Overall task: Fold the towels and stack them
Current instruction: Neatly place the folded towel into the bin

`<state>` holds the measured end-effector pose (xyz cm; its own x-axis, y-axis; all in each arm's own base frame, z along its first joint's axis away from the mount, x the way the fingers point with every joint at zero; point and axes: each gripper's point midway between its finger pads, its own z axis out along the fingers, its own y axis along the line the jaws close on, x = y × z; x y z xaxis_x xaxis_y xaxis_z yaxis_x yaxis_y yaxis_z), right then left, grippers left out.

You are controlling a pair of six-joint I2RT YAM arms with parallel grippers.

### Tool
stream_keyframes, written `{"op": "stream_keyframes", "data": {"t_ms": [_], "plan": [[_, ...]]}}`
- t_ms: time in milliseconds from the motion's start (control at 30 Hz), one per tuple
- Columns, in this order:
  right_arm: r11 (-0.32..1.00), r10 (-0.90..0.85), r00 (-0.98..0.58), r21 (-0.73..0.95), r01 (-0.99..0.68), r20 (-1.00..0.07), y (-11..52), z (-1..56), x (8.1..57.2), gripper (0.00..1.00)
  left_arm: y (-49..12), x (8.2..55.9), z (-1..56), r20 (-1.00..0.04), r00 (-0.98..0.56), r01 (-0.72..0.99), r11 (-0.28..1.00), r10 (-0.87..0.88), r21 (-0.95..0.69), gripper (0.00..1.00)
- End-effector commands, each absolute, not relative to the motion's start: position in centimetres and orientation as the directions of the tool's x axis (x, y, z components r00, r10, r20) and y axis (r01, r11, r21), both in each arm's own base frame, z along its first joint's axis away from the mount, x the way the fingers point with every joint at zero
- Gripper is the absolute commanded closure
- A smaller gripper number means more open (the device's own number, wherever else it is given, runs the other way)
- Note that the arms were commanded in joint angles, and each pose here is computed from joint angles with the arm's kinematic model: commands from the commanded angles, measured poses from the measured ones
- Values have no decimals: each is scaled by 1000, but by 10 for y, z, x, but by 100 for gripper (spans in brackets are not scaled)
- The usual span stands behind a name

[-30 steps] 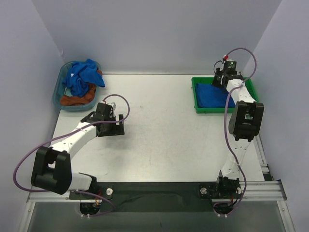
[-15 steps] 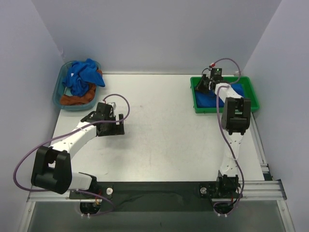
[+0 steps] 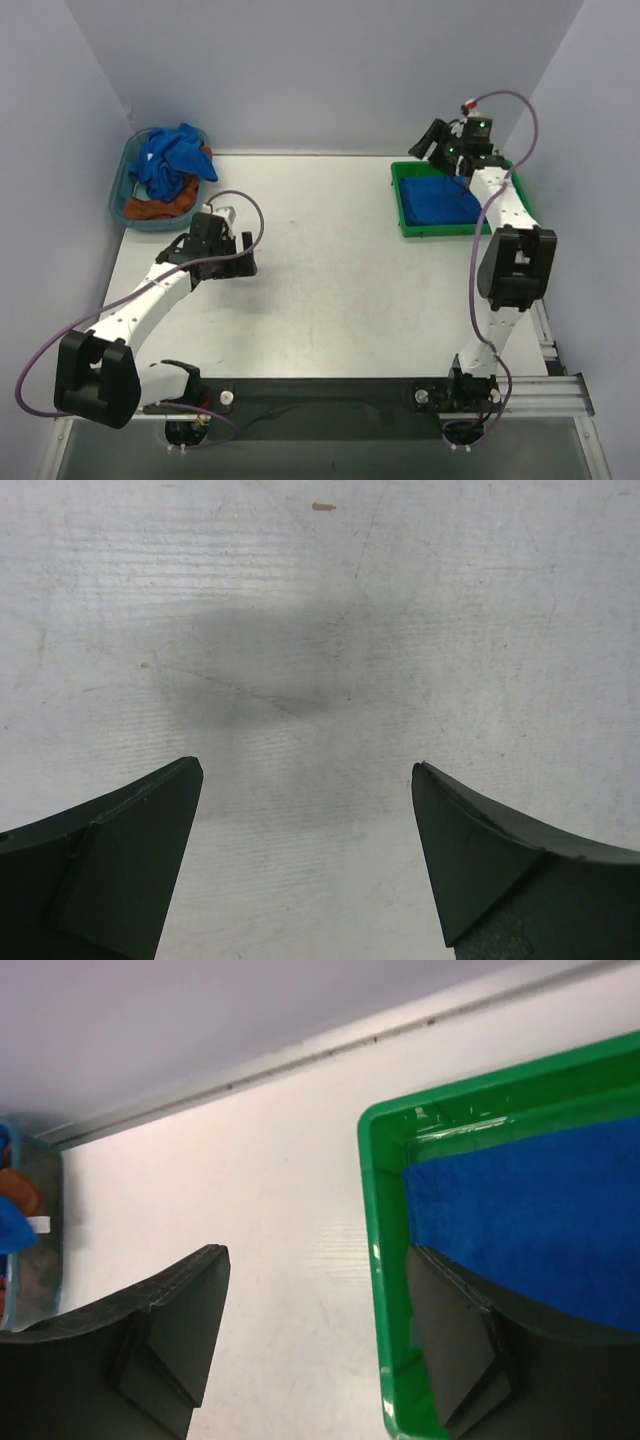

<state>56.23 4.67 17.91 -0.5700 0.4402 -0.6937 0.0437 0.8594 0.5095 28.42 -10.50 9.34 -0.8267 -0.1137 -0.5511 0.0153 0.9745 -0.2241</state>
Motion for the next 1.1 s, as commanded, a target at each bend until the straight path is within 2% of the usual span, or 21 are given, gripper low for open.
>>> {"op": "stream_keyframes", "data": {"t_ms": [0,100,200,233,300,333,400,433,500,533,600,700,833,867,1067], "plan": [[898,400,-437,440,11,-806,28,275,517,27,-105,297,143,-670,-728,40,966,-146,-254,3],[919,378,-373,391,43,-847,15,310,462,16,-90,295,186,-748,-638,2,972,-181,-236,2],[931,362,-385,352,99,-849,4,303,418,9,-73,287,214,-795,-574,-45,977,-198,-211,3],[934,356,-326,339,112,-876,-1,325,394,6,-67,282,235,-828,-518,-50,975,-212,-218,2],[939,343,-342,313,141,-875,-5,314,361,4,-49,273,251,-858,-466,-106,976,-216,-188,3],[939,338,-273,306,155,-901,-9,333,335,1,-42,264,271,-884,-406,-117,973,-232,-201,3],[938,336,-269,294,186,-902,-13,321,305,0,-24,251,286,-909,-342,-176,967,-238,-186,2],[940,326,-193,295,174,-926,-13,338,278,0,-16,240,301,-925,-284,-189,961,-252,-203,3],[938,321,-171,288,191,-931,-16,324,255,0,2,227,311,-938,-223,-261,943,-267,-206,2],[942,309,-97,290,170,-946,-15,335,232,0,10,217,318,-943,-171,-278,932,-285,-231,2],[940,289,-68,270,209,-955,-22,327,213,0,26,206,312,-945,-125,-354,904,-302,-242,3],[967,207,-47,197,162,-977,-17,309,188,0,36,192,293,-939,-97,-399,877,-329,-266,3],[966,158,18,158,204,-987,-30,279,161,0,34,179,262,-931,-79,-371,877,-357,-305,3],[969,136,-9,132,209,-991,-31,264,160,0,35,177,259,-931,-71,-370,876,-359,-309,3],[980,100,1,99,174,-995,-27,255,154,0,36,171,255,-935,-13,-328,884,-355,-332,3]]}}
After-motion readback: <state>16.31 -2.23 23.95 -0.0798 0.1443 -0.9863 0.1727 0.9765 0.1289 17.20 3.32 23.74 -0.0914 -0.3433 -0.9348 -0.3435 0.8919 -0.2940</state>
